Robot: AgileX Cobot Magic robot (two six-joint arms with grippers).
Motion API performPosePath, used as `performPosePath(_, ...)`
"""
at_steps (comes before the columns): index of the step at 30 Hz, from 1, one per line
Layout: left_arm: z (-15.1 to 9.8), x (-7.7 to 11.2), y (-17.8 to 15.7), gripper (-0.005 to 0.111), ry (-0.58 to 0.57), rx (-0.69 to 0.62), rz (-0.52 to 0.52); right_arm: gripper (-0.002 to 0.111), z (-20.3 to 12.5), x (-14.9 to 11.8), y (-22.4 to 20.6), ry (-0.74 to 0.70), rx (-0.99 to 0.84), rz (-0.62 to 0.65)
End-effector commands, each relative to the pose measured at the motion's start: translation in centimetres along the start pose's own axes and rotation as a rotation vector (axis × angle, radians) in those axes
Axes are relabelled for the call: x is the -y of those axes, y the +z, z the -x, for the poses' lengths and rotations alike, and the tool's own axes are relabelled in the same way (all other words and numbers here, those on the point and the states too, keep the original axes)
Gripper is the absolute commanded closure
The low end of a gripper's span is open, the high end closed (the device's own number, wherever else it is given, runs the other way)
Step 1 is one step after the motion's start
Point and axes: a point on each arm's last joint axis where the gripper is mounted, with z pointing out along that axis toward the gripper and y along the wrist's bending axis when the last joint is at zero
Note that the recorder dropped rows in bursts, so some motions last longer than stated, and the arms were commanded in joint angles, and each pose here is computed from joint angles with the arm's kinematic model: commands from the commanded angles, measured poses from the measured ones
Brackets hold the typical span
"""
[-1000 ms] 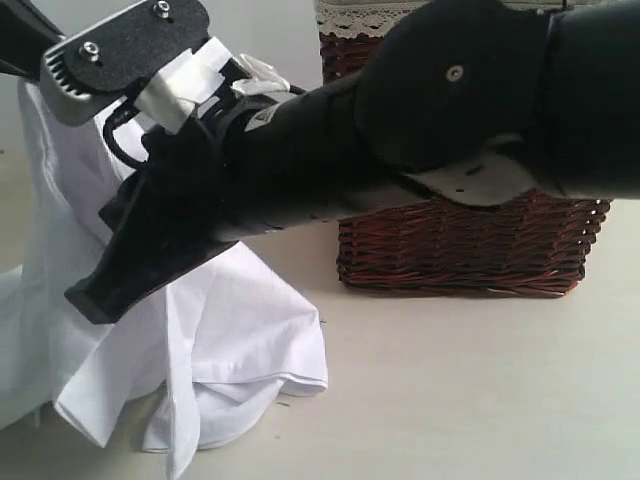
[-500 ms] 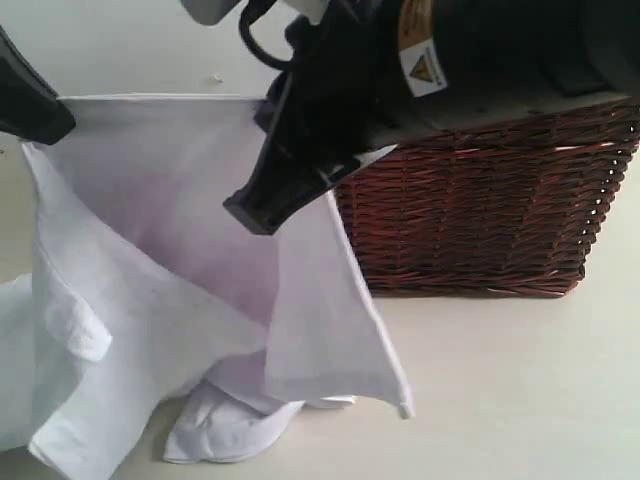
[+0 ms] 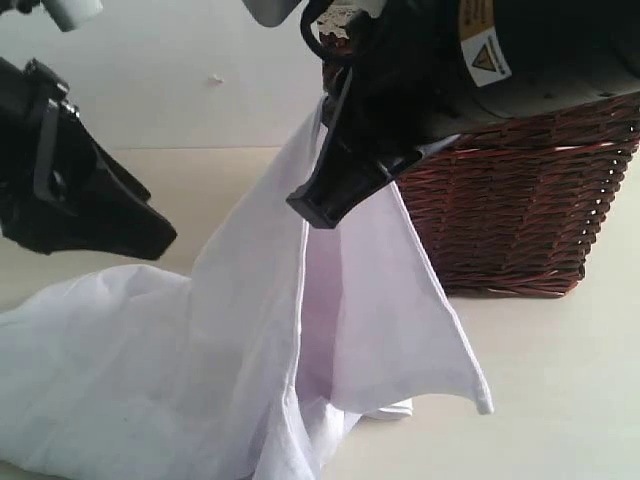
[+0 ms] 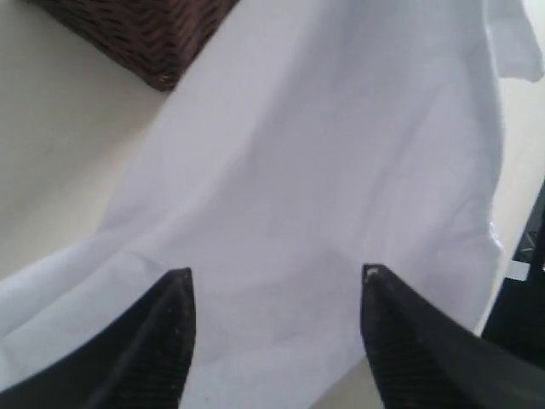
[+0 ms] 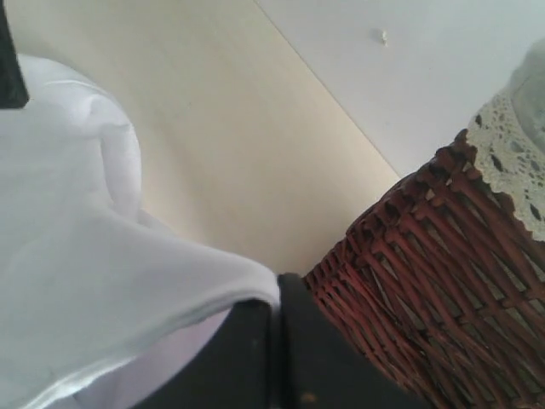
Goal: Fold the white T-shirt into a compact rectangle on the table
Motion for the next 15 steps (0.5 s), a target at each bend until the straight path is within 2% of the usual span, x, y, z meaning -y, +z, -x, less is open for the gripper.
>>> performPosePath(1, -2.0, 0.6, 2.7, 0.050, -0.100, 0.003, -0.083, 0.108, 0.1, 0.4, -0.3, -0.014, 0.013, -0.023)
performPosePath(4, -3.0, 2.3, 4.6, 0.050, -0.057, 0.015, -0.181, 0.108, 0.1, 0.4, -0.3, -0.014, 0.013, -0.023)
performPosePath(6, -3.6, 3.3, 5.7, 0.050, -0.029, 0.006, -0.201, 0.108, 0.1, 0.4, -0.3, -0.014, 0.013, -0.023)
performPosePath(11, -3.7, 5.6, 7.6, 0.046, 0.061, 0.033, -0.171, 0.108, 0.1, 0.4, -0.3, -0.012, 0.009, -0.023)
performPosePath(15, -3.1, 6.7, 8.5, 0.037, 0.043, 0.120, -0.103, 0.108, 0.0, 0.4, -0.3, -0.010, 0.005, -0.022)
